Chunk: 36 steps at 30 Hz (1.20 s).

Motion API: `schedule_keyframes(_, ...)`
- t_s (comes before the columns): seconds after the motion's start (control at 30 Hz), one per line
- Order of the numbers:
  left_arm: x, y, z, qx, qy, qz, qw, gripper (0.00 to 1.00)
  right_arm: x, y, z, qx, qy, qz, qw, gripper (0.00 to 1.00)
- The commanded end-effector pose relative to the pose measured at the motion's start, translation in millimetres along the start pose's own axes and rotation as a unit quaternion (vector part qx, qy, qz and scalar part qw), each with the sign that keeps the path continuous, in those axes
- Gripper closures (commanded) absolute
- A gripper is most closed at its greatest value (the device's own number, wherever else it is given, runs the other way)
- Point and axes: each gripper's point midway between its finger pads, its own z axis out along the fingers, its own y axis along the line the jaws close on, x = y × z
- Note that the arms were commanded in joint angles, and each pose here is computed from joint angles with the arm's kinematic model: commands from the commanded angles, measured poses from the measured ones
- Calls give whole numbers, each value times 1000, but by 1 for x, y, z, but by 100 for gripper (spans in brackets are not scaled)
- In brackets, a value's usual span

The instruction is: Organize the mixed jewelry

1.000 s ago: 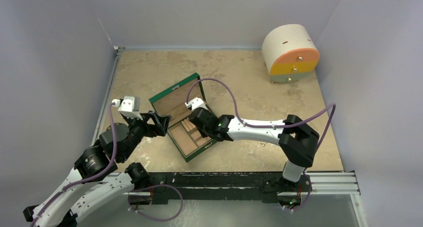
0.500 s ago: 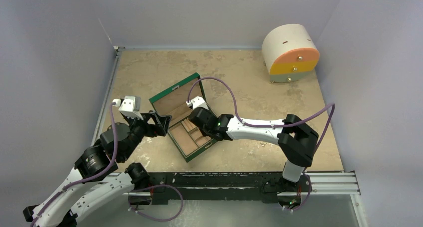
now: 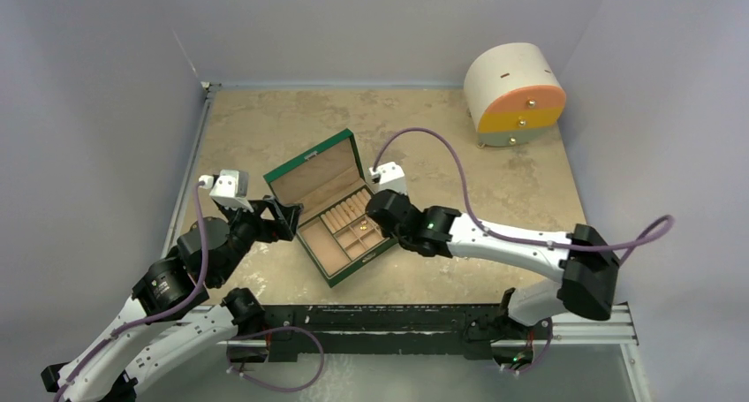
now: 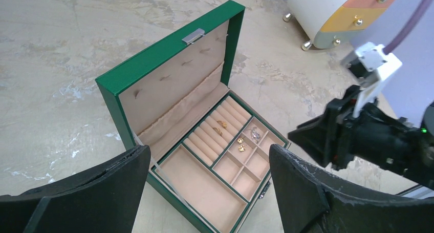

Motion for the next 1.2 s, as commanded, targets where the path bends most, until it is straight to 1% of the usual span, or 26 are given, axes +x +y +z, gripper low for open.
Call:
schedule_keyframes(0.0,-8,-2,1,2,-16,-2,1000,14,15,-55,-18,86,5,55,995,67)
schedule_keyframes(0.13,-7,-2,2,2,-14,0,1000,14,40,-92,-30,124,30,111,986,66)
schedule_keyframes(0.27,-7,-3,3,2,-12,1,1000,14,75,-129,-38,154,66,182,969,66)
schedule_keyframes(0.37,-7,-3,3,2,-12,1,1000,14,96,-146,-41,169,80,231,955,64)
schedule_keyframes(0.5,-6,-3,4,2,-9,2,1000,14,117,-158,-41,182,98,274,939,62)
schedule_keyframes(0.67,-5,-4,5,1,-6,4,1000,14,132,-167,-37,213,122,307,919,62)
schedule_keyframes(0.83,-5,-4,5,2,-7,4,1000,14,149,-178,-35,268,151,333,891,65)
schedule_keyframes(1.07,-4,-4,5,1,-6,4,1000,14,162,-193,-36,320,157,369,858,69)
schedule_keyframes(1.17,-4,-4,5,2,-6,4,1000,14,163,-195,-35,323,153,385,851,69)
